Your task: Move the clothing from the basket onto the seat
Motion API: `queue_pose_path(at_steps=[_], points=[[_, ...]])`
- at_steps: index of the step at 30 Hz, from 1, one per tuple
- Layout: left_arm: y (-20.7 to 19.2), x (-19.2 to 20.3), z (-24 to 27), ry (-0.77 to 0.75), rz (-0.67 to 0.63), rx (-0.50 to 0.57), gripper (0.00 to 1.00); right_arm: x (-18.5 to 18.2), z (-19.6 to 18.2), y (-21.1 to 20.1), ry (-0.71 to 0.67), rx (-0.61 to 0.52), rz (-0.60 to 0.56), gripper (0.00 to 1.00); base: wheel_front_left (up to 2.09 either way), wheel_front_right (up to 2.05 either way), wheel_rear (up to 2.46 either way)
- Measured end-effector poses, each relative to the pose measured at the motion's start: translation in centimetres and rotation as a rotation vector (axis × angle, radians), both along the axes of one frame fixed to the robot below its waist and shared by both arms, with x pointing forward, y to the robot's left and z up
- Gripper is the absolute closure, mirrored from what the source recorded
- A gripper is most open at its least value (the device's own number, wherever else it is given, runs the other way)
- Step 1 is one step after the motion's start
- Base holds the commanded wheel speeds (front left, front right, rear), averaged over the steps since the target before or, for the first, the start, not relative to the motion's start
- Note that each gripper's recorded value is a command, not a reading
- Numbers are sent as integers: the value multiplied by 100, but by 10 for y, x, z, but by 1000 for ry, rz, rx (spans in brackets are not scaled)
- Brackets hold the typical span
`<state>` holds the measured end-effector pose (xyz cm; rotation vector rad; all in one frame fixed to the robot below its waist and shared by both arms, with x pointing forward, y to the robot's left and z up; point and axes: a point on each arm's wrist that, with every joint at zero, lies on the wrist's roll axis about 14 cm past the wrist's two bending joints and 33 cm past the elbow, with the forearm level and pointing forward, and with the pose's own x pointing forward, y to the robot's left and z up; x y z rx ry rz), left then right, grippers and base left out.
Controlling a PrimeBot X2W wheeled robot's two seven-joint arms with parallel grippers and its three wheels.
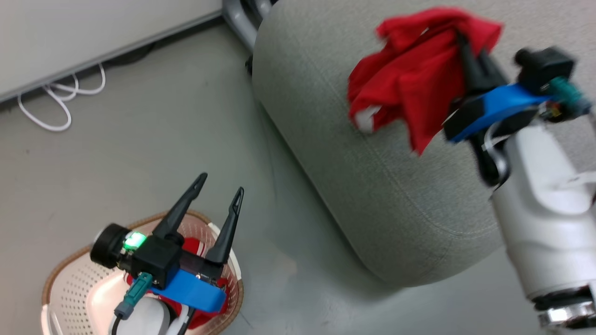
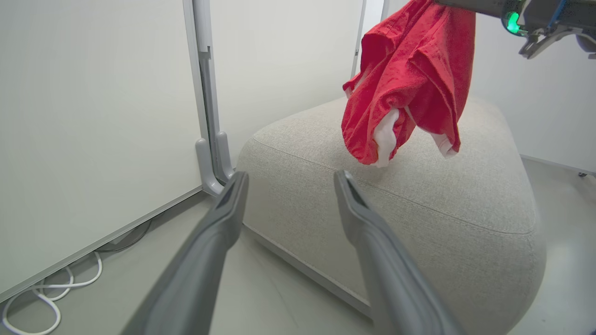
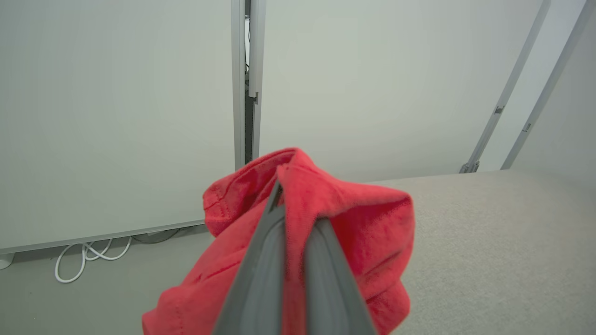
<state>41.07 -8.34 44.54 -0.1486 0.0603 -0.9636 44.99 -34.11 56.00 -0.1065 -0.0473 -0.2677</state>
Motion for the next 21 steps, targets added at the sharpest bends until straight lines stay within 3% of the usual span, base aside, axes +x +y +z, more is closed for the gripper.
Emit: queue_pose_path(at_steps=[7, 12, 17, 21], points=[[17, 29, -25, -10, 9, 18, 0, 36, 29, -55, -77, -53, -116, 100, 0, 0, 0], [28, 45, -52, -3, 2, 45, 0, 43, 28, -101, -74, -120, -237, 100, 0, 0, 0], [36, 51, -80, 26, -7, 63, 0, 45, -7, -125, -24, -104, -330, 100, 0, 0, 0], [43, 53, -99, 53, -2, 78, 0, 45, -56, -129, 92, -83, -361, 100, 0, 0, 0]])
